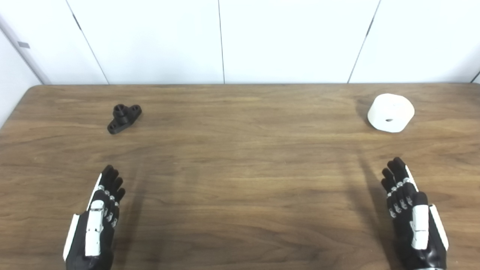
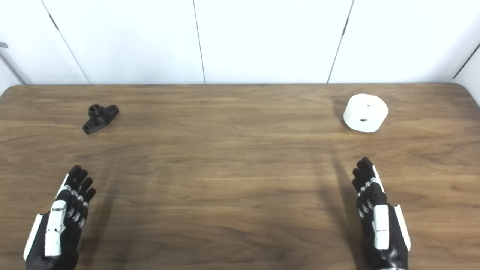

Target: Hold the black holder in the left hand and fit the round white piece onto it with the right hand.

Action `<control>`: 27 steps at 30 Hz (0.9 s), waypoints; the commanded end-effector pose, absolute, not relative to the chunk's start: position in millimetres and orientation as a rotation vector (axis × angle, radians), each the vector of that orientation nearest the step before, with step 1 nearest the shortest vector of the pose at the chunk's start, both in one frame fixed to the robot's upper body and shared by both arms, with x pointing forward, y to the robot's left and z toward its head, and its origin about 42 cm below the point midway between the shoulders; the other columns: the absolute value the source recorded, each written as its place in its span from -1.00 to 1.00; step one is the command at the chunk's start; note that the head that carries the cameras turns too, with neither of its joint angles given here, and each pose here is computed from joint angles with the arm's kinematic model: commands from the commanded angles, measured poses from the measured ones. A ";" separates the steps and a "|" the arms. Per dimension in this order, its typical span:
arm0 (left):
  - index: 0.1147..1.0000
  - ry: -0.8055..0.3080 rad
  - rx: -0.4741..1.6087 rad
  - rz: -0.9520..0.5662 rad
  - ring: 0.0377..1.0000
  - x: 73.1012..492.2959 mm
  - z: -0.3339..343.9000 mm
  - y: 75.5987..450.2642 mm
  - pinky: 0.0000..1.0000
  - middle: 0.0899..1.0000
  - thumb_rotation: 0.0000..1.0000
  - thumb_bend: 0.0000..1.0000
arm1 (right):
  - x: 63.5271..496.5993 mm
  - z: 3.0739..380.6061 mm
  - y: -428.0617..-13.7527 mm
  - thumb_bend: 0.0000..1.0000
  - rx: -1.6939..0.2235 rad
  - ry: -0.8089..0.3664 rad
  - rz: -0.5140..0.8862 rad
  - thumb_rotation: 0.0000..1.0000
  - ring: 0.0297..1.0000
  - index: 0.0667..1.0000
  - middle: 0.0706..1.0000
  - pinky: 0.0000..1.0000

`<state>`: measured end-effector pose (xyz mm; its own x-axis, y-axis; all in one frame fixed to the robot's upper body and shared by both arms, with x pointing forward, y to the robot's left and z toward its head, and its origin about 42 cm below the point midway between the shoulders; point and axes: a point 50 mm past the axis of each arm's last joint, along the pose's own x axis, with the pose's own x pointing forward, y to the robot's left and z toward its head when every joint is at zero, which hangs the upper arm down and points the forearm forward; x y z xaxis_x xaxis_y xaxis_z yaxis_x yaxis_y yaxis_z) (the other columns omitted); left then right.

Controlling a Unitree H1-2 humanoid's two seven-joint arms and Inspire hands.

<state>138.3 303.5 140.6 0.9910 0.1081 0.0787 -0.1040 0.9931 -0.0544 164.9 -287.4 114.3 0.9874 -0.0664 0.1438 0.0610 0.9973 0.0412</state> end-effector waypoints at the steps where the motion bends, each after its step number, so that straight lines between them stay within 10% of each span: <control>1: 1.00 -0.144 -0.032 0.105 1.00 139.4 150.3 305.0 1.00 1.00 1.00 -0.61 | 163.1 107.5 -279.4 -0.02 0.067 -0.135 -0.084 1.00 0.96 0.94 0.96 1.00; 27: 1.00 -0.144 -0.026 0.108 1.00 137.9 150.0 304.8 1.00 1.00 1.00 -0.60 | 161.8 107.9 -280.0 -0.01 0.067 -0.139 -0.080 0.99 0.97 0.95 0.97 1.00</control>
<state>138.2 303.7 140.6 0.9910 0.1087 0.0782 -0.1049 0.9932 -0.0501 164.8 -287.3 114.3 0.9874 -0.0659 0.1438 0.0605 0.9973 0.0413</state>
